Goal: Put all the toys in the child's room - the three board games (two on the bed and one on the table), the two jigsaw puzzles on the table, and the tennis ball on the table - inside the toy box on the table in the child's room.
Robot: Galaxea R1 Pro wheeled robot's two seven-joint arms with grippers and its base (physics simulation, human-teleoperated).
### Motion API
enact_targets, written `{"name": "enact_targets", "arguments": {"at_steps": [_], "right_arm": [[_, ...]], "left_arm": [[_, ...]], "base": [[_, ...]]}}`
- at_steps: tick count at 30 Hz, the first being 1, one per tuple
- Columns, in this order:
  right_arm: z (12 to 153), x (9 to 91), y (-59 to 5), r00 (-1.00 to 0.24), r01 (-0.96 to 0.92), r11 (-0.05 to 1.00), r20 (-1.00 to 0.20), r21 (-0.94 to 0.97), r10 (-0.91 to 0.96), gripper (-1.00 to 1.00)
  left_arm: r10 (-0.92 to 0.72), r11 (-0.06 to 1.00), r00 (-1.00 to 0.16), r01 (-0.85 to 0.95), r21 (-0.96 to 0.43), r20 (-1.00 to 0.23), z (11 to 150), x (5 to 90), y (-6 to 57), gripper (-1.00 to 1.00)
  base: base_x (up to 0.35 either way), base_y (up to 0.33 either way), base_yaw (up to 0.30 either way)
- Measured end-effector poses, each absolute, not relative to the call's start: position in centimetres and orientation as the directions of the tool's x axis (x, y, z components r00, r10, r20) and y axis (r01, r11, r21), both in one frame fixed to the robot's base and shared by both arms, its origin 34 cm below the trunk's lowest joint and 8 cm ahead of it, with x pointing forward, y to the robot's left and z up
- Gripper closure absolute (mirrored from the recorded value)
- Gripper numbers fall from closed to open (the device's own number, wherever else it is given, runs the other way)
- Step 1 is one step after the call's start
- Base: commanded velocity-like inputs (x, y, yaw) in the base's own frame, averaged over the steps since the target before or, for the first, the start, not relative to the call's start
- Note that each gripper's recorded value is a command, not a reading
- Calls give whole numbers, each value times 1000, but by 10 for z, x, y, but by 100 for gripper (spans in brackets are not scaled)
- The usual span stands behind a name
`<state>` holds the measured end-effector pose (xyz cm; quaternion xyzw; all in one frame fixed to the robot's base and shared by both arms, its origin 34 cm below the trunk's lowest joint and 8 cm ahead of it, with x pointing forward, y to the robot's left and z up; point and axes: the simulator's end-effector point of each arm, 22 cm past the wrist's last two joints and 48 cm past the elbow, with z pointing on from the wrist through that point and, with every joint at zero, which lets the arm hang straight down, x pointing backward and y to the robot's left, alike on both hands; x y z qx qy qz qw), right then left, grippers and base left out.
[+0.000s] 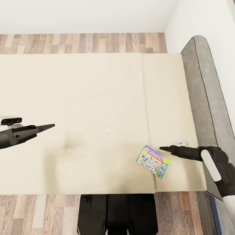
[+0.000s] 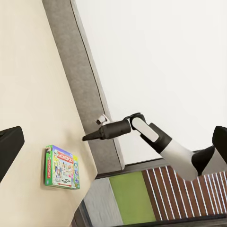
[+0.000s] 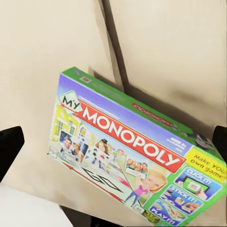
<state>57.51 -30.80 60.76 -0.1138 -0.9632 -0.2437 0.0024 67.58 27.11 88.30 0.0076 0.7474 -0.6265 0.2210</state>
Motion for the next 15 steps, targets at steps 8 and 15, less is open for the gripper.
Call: {"name": "enact_targets", "arguments": {"at_steps": [8,15], "right_arm": [[608,555,-313,-969,246,856,90,454,231,-100],[602,535,-318,-963,270,859,124,434,240,-100]], "left_arm": [[-266,215,-902,289,-933,-340,883,676,271,-100],[-266,215,-902,289,-933,-341,883,676,271,-100]], "base": [[0,0,0],[0,0,0]]}}
